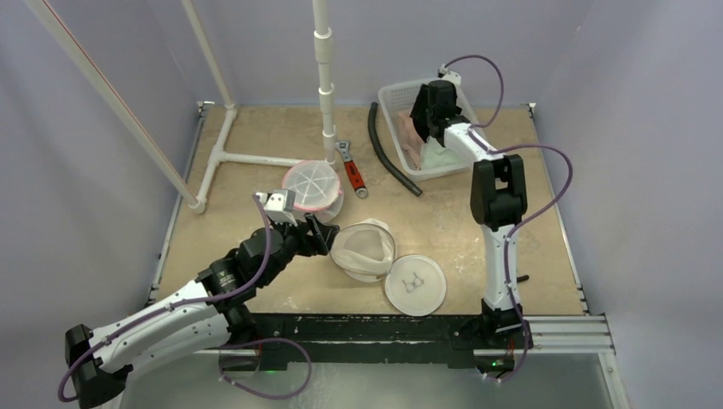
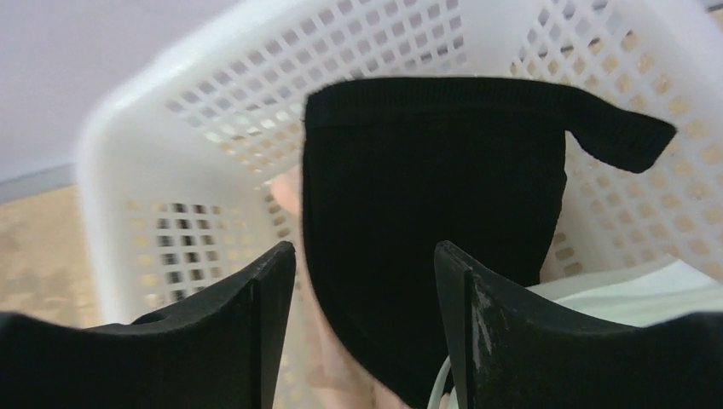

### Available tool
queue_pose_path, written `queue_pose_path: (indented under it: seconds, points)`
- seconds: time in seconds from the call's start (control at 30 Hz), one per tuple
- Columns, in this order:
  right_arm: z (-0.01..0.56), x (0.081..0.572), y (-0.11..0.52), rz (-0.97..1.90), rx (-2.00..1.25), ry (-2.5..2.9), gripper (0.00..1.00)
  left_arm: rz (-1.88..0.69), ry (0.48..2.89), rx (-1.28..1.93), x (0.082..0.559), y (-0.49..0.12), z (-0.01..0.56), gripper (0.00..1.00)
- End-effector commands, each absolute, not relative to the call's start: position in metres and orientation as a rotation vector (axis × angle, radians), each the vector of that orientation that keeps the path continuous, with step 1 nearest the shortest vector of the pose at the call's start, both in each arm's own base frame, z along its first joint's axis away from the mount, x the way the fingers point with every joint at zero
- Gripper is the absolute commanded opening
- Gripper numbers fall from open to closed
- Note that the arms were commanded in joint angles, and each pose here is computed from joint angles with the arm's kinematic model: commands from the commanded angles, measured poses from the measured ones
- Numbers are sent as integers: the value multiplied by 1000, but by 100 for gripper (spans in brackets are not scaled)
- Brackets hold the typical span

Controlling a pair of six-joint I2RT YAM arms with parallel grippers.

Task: Unzip the laundry bag and remove the bra
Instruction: Place the bra in the bin.

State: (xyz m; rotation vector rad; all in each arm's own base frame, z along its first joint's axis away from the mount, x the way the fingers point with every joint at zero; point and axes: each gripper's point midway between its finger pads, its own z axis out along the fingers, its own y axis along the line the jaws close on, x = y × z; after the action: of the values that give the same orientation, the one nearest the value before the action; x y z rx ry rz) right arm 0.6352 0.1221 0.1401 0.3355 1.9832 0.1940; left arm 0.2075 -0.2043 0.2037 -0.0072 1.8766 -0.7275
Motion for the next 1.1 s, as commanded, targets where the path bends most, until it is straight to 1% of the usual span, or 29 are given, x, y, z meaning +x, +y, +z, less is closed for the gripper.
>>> queue_pose_path:
  seconds: [0.0,0.1,0.23,0.43,0.7,0.8,0.87,0.97,1.07]
  points:
    - [163,653,118,91,279,1913,66,-725,1841,-28,212,-203,224,74]
    - [160,657,117,4,247,1915,70,-722,1843,-36,213,-203,223,74]
    - [150,656,116,-61,224,1931,69,-739,1849,-34,214,-208,220,74]
    - [138,653,126,-69,182,1943,68,-749,1866,-31,214,-213,214,73]
    - [133,654,141,-56,170,1935,70,-753,1869,-29,213,-213,212,73]
    - [128,655,138,-91,177,1953,68,-755,1871,-27,212,-213,212,73]
    - [121,655,132,-138,186,1968,65,-756,1871,-25,212,-213,213,73]
    - [113,655,126,-188,191,1978,54,-753,1874,-26,212,-213,211,73]
    - [106,655,123,-210,192,1987,47,-764,1872,-23,212,-216,211,73]
